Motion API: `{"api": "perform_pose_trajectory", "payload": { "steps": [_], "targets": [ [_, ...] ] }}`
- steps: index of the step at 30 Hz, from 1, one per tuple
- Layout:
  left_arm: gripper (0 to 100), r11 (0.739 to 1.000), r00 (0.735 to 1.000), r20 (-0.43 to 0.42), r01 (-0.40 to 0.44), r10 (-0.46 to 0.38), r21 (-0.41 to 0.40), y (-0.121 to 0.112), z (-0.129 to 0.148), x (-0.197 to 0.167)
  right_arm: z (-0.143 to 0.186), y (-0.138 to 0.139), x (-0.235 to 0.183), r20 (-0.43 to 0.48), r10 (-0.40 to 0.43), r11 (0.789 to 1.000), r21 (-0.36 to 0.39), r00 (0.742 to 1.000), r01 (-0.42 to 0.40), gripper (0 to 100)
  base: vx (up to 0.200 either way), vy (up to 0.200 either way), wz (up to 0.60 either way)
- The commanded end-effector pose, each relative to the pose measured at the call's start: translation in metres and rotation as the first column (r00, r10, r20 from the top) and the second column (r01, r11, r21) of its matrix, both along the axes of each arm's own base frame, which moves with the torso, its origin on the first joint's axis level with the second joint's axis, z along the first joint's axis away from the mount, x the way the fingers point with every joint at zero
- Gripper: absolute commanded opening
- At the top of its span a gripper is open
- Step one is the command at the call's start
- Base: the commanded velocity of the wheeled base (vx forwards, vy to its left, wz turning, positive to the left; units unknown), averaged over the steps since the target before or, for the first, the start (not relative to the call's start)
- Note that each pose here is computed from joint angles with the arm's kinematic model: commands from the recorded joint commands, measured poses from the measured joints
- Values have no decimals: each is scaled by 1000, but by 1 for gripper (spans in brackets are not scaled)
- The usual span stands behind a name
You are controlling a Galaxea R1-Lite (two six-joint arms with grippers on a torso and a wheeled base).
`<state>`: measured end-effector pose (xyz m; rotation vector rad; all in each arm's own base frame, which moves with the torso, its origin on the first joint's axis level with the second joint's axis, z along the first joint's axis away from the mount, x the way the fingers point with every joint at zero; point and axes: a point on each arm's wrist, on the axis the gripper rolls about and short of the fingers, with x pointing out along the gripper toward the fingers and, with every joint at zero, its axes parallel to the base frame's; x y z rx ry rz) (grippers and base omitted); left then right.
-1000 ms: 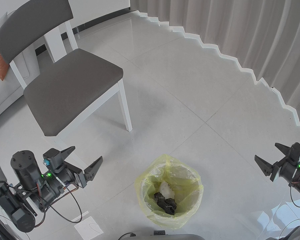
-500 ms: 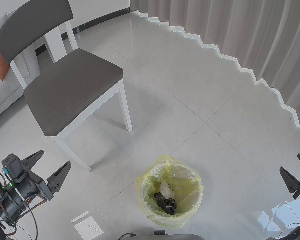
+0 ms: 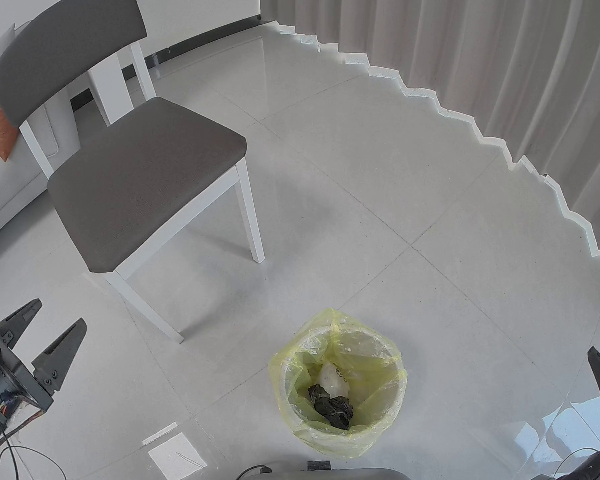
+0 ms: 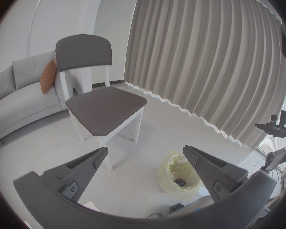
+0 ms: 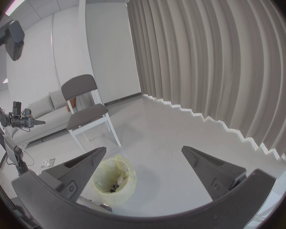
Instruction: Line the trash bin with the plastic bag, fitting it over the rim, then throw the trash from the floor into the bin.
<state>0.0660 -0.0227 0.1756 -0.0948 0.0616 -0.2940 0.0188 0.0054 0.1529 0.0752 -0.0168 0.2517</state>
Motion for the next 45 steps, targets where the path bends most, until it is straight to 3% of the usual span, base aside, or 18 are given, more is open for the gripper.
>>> {"api": "perform_pose_trajectory", "payload": {
  "steps": [1, 9, 12, 13, 19, 22, 24, 28, 35, 45],
  "targets": [
    [100, 997, 991, -115, 71, -66, 32, -33, 0, 60, 8, 7, 68, -274, 78, 997, -1, 959, -81, 100, 0, 0, 0],
    [100, 993, 986, -153, 75, -61, 88, -94, -38, 147, -26, 16, 169, -383, 91, 985, -104, 919, -141, 100, 0, 0, 0],
    [100, 993, 987, -151, 72, -57, 95, -104, -51, 163, -44, 18, 191, -423, 120, 978, -103, 898, -179, 100, 0, 0, 0],
    [100, 991, 988, -142, 70, -54, 112, -109, -62, 174, -60, 21, 213, -435, 167, 972, -76, 885, -221, 100, 0, 0, 0],
    [100, 991, 990, -138, 53, -37, 119, -106, -67, 185, -88, 26, 257, -457, 203, 966, -53, 866, -254, 100, 0, 0, 0],
    [100, 993, 991, -131, 35, -19, 117, -102, -66, 190, -115, 34, 285, -503, 216, 961, -43, 836, -275, 100, 0, 0, 0],
    [100, 993, 991, -132, 33, -18, 117, -101, -66, 191, -121, 38, 291, -510, 225, 958, -42, 830, -285, 100, 0, 0, 0],
    [100, 992, 990, -141, 30, -12, 120, -100, -69, 194, -135, 52, 295, -544, 257, 945, -33, 799, -327, 100, 0, 0, 0],
    [100, 992, 987, -158, 1, 19, 124, -90, -75, 196, -165, 57, 315, -654, 248, 940, -17, 715, -341, 100, 0, 0, 0],
    [100, 993, 987, -156, -13, 31, 117, -86, -74, 197, -174, 64, 319, -664, 260, 930, -22, 701, -367, 100, 0, 0, 0]
  ]
}}
